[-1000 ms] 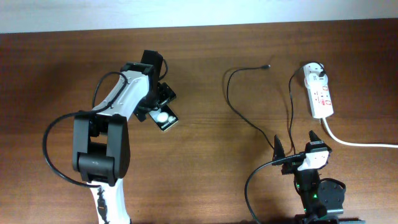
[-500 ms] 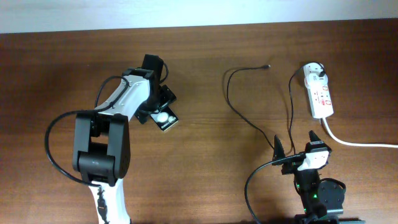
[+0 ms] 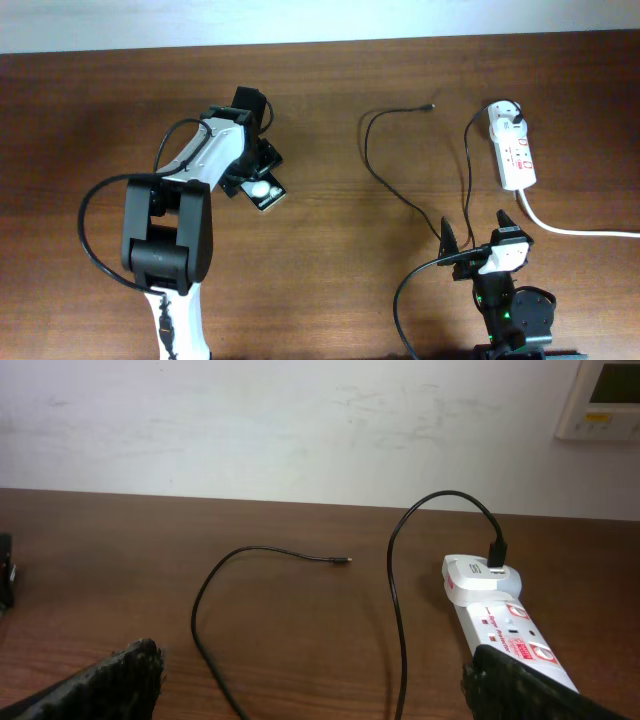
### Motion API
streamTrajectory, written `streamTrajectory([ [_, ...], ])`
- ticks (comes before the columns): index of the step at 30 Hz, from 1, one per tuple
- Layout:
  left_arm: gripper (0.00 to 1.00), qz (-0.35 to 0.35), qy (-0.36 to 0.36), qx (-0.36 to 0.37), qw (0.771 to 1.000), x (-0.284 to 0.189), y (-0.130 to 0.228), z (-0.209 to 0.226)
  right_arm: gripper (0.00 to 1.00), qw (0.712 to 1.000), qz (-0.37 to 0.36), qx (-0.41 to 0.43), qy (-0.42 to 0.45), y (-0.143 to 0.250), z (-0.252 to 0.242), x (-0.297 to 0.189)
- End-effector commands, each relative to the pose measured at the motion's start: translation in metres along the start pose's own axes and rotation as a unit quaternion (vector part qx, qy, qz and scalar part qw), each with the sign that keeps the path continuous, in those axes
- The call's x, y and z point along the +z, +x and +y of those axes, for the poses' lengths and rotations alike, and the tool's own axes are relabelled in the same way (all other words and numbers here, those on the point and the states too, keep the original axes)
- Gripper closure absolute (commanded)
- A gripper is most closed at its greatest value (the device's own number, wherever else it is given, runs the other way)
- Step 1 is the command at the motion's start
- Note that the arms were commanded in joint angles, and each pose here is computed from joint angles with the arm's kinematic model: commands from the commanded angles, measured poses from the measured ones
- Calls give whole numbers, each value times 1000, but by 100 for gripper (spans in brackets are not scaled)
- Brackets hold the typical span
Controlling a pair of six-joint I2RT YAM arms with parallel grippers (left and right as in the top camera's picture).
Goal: Plug charger to phone and switch on socket
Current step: 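Close the left gripper on the phone's long edges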
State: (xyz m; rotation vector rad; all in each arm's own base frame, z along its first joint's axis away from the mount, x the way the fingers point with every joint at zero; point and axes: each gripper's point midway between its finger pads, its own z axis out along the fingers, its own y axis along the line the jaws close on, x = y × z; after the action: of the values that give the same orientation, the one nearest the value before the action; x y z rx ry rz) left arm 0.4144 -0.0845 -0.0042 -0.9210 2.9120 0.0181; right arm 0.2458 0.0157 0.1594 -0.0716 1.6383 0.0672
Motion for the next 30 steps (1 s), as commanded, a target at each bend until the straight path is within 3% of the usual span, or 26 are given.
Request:
streamTrajectory([
  [1, 21, 68, -50, -2, 996, 56, 30, 25, 1, 1000, 2, -3, 5, 2, -2, 0],
  [7, 25, 77, -38, -4, 996, 48, 30, 19, 1, 1000, 2, -3, 5, 2, -2, 0],
  [11, 27, 59, -19, 19, 998, 13, 16, 7, 1, 1000, 2, -3, 5, 2, -2, 0],
  [19, 27, -26, 65, 49, 996, -114, 1, 1, 1, 1000, 2, -3, 5, 2, -2, 0],
  [24, 27, -72, 109, 58, 990, -204, 21, 30, 1, 1000, 2, -3, 5, 2, -2, 0],
  [30, 29, -99, 144, 58, 983, -271, 58, 71, 1, 1000, 2, -3, 5, 2, -2, 0],
])
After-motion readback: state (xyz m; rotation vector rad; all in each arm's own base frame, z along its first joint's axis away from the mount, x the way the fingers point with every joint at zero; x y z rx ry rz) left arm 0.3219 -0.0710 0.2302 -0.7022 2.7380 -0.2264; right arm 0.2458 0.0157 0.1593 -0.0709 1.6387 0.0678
